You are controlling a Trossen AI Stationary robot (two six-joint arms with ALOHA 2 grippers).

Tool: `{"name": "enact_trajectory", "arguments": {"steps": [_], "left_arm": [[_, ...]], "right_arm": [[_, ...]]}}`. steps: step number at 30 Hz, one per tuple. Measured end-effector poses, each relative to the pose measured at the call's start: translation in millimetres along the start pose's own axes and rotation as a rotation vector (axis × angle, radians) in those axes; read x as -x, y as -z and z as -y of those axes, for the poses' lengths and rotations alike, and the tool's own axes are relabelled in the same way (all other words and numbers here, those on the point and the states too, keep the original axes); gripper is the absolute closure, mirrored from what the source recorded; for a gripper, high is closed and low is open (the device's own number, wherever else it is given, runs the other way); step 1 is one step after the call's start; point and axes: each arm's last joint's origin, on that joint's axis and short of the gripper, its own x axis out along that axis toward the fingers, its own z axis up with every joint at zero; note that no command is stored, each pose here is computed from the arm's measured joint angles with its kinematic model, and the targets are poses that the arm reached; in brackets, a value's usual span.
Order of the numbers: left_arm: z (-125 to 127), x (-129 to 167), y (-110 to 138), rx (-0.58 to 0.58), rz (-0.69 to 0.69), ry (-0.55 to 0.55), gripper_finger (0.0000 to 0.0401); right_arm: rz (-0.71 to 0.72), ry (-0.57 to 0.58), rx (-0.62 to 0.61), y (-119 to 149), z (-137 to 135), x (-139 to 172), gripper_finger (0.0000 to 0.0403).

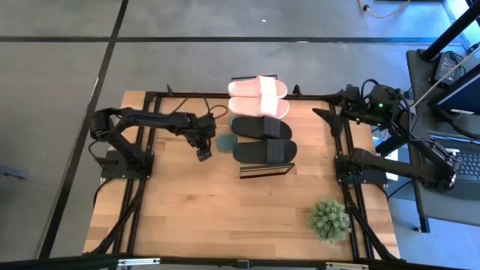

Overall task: Pick and place slides into the shelf
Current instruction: Put the green slide under the shelf

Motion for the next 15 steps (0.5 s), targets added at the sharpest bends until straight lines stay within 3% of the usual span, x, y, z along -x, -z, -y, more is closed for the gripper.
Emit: {"name": "enact_trajectory", "arguments": {"steps": [15], "left_arm": [[8, -27, -16, 0.072, 0.106, -0.045, 0.0175]], "right_arm": [[-0.011, 0.001, -0.026, 0, 0, -3, 0.0122]]}}
